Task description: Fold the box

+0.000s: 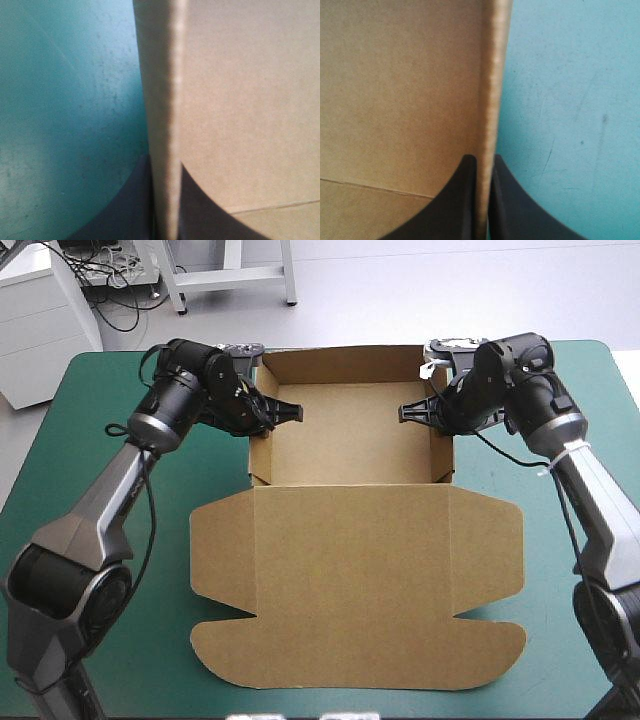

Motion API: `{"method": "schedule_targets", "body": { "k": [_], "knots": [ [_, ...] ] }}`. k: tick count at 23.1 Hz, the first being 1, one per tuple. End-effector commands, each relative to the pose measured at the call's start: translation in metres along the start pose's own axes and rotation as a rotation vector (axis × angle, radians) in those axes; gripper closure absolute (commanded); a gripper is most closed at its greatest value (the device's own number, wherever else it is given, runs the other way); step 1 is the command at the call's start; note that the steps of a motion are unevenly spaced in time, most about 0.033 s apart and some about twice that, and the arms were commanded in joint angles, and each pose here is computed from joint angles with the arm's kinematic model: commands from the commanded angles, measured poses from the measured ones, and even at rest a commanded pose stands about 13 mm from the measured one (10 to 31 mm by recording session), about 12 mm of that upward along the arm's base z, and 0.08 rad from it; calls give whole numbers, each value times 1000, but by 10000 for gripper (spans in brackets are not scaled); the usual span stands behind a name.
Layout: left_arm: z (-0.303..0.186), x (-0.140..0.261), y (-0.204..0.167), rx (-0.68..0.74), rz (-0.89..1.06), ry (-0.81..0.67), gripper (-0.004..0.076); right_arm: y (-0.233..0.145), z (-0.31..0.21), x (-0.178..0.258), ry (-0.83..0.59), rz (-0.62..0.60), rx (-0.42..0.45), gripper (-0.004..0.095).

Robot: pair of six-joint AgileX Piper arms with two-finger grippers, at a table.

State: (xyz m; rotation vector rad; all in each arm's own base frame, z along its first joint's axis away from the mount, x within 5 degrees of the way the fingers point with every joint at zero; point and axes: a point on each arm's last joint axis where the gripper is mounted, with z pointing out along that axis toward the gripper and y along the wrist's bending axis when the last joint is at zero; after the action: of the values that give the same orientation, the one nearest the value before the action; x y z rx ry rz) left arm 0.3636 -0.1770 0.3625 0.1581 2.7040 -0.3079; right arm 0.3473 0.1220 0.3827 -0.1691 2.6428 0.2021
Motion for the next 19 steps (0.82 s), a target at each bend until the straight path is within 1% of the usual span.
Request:
{"method": "schedule_targets", "body": {
  "k": [1, 4, 8, 13, 16, 19],
  "knots": [
    [-2, -1, -10, 58, 7, 29, 756, 6, -8, -5, -36, -20, -44, 916],
    [22, -2, -9, 32, 6, 74, 756, 5, 12, -8, 6, -48, -28, 916],
    [43, -2, -9, 30, -7, 121, 756, 5, 39, -8, 79, -50, -15, 916],
    [52, -3, -6, -6, 0, 129, 756, 5, 64, -8, 132, -50, -11, 916],
    [53, -3, -6, 2, -3, 132, 756, 5, 79, -7, 165, -49, -5, 916],
    [53, -2, -8, 14, -8, 137, 756, 5, 83, -6, 174, -46, -9, 916]
  ]
}}
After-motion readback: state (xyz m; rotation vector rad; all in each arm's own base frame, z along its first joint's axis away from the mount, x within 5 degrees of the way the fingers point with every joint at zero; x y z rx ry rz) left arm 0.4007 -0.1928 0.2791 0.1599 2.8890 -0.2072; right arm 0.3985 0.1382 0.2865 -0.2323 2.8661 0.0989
